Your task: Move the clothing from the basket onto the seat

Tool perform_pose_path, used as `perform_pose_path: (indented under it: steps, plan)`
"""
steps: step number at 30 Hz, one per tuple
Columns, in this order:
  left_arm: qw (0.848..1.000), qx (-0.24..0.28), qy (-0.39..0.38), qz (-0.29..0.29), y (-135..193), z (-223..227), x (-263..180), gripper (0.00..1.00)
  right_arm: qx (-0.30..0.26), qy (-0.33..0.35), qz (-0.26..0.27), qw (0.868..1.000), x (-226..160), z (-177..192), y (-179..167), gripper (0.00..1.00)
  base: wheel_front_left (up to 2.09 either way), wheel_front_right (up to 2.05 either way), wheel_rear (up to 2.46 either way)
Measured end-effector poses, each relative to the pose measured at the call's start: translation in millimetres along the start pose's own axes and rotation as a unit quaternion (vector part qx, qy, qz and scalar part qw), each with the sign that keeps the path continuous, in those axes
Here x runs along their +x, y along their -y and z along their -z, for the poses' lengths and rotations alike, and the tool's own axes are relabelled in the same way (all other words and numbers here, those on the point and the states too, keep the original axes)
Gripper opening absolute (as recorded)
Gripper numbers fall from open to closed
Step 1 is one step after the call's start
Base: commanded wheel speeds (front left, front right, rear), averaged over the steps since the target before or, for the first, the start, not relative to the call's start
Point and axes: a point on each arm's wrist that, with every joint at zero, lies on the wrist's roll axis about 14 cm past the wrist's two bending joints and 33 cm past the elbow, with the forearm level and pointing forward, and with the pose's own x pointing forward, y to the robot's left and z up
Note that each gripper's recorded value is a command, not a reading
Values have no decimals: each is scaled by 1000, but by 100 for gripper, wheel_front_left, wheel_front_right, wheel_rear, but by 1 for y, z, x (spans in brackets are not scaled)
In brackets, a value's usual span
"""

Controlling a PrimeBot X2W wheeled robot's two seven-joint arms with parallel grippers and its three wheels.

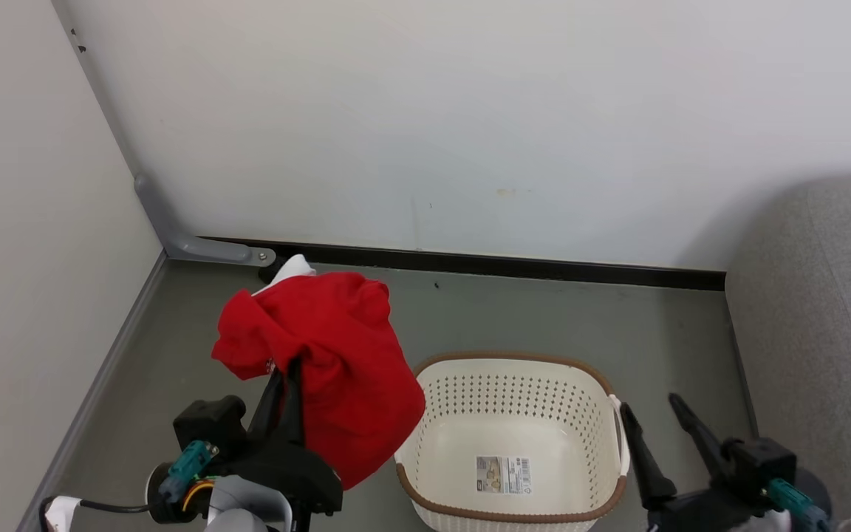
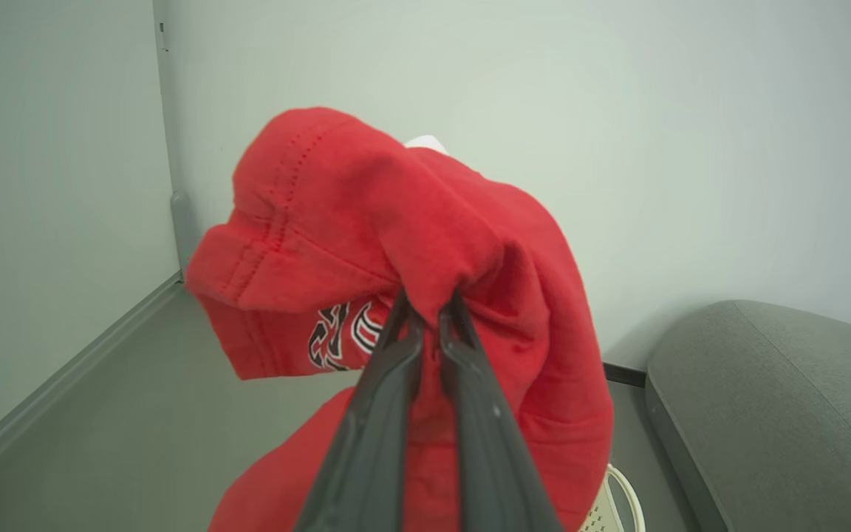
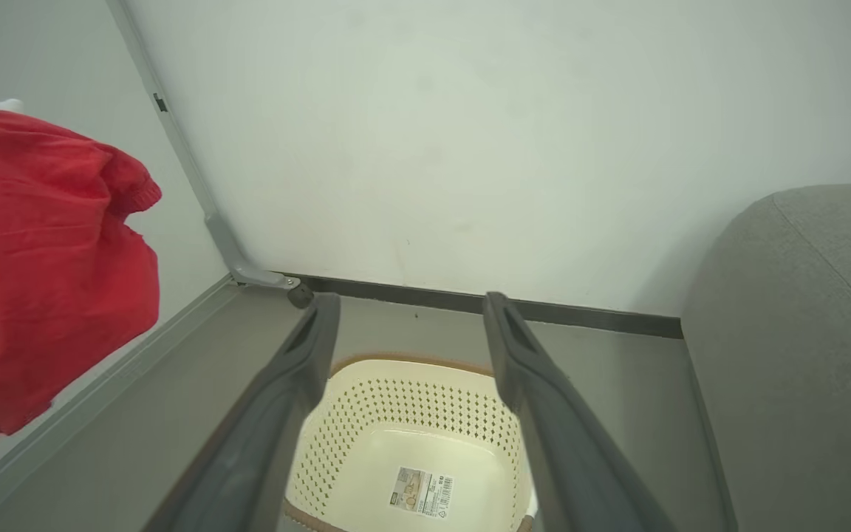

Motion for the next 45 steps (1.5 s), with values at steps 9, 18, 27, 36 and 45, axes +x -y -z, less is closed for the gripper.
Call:
perform_pose_path:
  steps: [9, 18, 27, 36, 45]
  plan:
    - [999, 21, -4, 35, 23, -4, 4, 0, -54, 34, -132, 989, 32, -29, -79, 100, 0, 0, 0]
    - [999, 22, -2, 45, 31, -11, 4, 0, -93, 44, -279, 955, 31, -36, -166, 100, 0, 0, 0]
    - [998, 22, -3, 65, 47, -15, 4, 0, -68, 64, -325, 941, 39, -59, -195, 100, 0, 0, 0]
    - [995, 31, -14, 93, 65, -12, 0, 0, -59, 46, -319, 945, 45, -50, -191, 100, 0, 0, 0]
    - [990, 32, -25, 137, 90, -11, -6, 0, -57, 30, -311, 948, 47, -41, -185, 100, 0, 0, 0]
